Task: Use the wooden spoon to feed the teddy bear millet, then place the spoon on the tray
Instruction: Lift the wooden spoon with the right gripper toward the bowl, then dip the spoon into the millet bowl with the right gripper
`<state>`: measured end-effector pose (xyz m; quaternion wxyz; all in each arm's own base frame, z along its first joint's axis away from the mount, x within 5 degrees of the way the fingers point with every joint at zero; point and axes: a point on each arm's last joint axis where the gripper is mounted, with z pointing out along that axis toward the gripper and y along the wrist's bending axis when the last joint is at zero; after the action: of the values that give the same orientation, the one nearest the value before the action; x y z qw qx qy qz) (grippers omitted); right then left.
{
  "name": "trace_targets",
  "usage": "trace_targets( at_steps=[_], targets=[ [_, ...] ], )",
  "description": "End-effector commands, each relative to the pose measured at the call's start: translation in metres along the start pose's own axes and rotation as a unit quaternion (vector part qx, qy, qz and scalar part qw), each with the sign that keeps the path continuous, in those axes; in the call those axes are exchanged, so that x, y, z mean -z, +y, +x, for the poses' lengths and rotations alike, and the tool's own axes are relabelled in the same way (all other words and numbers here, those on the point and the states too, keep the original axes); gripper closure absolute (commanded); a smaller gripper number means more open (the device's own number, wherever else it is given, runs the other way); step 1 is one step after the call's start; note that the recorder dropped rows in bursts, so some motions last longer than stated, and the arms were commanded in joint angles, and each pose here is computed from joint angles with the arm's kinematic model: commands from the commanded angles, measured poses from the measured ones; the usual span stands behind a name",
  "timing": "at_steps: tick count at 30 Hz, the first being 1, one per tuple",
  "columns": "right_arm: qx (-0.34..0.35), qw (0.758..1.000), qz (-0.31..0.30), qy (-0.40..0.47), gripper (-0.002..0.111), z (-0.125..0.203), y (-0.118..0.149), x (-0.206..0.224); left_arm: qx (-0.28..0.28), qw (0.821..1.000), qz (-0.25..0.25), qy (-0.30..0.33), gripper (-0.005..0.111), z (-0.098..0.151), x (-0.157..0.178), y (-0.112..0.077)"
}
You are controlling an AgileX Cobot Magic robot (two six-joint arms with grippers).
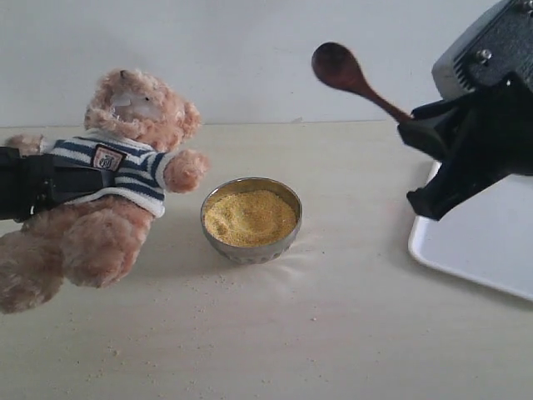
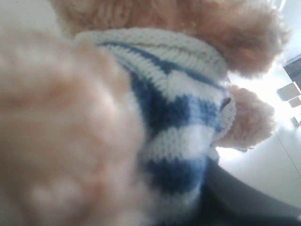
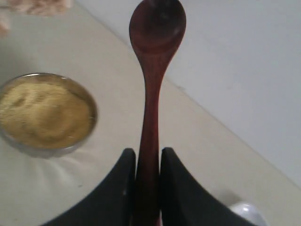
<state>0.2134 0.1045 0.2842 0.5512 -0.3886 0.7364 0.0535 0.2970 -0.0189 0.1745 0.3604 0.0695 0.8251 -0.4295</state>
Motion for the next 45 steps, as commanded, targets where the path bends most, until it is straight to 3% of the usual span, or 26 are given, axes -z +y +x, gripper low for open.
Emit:
trace_targets(
  at_steps=[1,5,13,15,22,29,35,39,42,45],
  targets=[
    [-0.032,0.992,-0.115,-0.031,0.108,-0.004,0.021,0.003,0.016,1.0,0.009,0.008,0.102,0.006,-0.004,0.006],
    [-0.057,0.972,-0.225,-0.048,0.108,-0.009,0.039,0.01,0.031,0.999,0.008,0.017,0.102,0.012,-0.008,0.013],
    [-0.114,0.922,-0.366,-0.063,0.108,-0.016,0.06,0.026,0.035,0.999,0.009,0.016,0.102,0.012,-0.009,0.014],
    [-0.127,0.916,-0.376,-0.061,0.108,-0.017,0.061,0.027,0.035,0.999,0.009,0.016,0.102,0.012,-0.009,0.014],
    [-0.152,0.924,-0.347,-0.055,0.108,-0.017,0.057,0.023,0.033,0.999,0.008,0.016,0.102,0.012,-0.009,0.014],
    [-0.151,0.976,-0.159,-0.017,0.108,-0.005,0.028,0.005,0.024,1.0,0.008,0.016,0.102,0.012,-0.009,0.014],
    [-0.1,0.984,-0.146,0.024,0.108,-0.01,0.017,-0.008,0.026,1.0,0.008,0.012,0.102,0.012,-0.009,0.014],
    [-0.032,0.972,-0.169,0.162,0.108,-0.029,-0.011,-0.048,0.026,1.0,0.008,0.011,0.102,0.012,-0.009,0.014],
    [0.012,0.959,-0.149,0.239,0.108,-0.027,-0.025,-0.064,0.026,1.0,0.008,0.011,0.102,0.012,-0.009,0.014],
    [0.097,0.938,-0.163,0.289,0.108,-0.026,0.005,-0.074,0.036,0.999,-0.003,-0.004,0.102,0.009,-0.009,0.016]
  ],
)
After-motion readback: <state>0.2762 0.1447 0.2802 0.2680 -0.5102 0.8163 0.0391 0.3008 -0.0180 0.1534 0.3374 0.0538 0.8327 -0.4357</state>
